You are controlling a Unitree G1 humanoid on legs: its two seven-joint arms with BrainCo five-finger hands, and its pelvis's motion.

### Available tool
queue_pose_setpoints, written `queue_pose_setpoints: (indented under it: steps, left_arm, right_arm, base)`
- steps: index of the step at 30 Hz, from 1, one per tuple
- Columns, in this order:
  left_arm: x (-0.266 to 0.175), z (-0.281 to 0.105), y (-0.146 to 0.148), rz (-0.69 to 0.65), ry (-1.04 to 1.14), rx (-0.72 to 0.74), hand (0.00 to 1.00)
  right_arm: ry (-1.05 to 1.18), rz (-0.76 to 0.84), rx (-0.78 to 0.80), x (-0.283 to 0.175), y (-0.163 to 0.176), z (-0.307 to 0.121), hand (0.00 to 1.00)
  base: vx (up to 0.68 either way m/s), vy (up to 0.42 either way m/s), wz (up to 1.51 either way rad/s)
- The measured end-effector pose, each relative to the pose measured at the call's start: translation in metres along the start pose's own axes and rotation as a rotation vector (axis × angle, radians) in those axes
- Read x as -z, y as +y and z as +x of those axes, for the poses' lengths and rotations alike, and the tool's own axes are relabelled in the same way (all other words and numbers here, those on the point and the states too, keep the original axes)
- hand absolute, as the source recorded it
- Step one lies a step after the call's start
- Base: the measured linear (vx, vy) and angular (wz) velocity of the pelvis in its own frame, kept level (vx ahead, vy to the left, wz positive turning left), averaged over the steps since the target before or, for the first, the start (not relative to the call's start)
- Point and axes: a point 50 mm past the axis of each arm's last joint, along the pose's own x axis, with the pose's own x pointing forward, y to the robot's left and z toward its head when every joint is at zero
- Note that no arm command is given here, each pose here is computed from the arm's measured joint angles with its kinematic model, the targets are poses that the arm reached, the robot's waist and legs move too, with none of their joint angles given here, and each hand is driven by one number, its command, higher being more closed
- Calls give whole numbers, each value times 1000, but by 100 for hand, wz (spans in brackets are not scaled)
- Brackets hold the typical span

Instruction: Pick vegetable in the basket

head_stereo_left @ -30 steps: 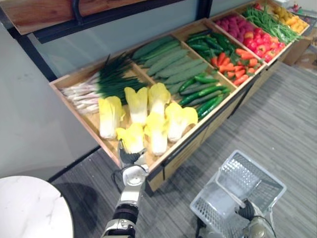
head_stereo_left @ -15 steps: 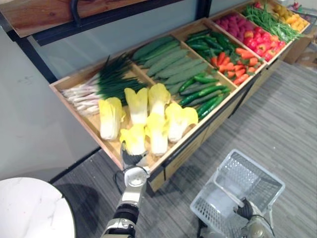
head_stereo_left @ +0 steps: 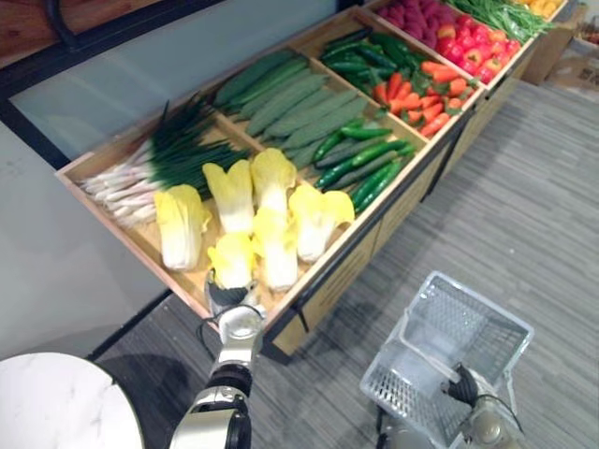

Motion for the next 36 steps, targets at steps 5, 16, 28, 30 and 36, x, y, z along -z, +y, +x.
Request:
queue_pose_setpoints:
  steps: [5, 16, 28, 30, 36]
  left_arm:
    - [0, 1, 2, -9, 8, -17, 100]
    - [3, 3, 6, -20, 27, -36, 100]
    - [2, -3, -5, 17, 10, 4, 100]
    - [0, -5, -8, 37, -9, 10, 100]
    - [2, -7, -10, 88, -17, 19, 100]
  right_arm:
    - [-37, -11, -30, -2, 1, -2, 100]
    - [-38, -19, -51, -1, 4, -4, 100]
    - [-29, -11, -85, 0, 17, -9, 100]
    - [-27, -10, -86, 0, 17, -8, 100]
    - [-16, 5, -89, -1, 23, -9, 100]
  base:
    - [6, -37, -3]
    - [5, -13, -2]
    - [18, -9, 10]
    - [18, -15, 12]
    - [16, -18, 12]
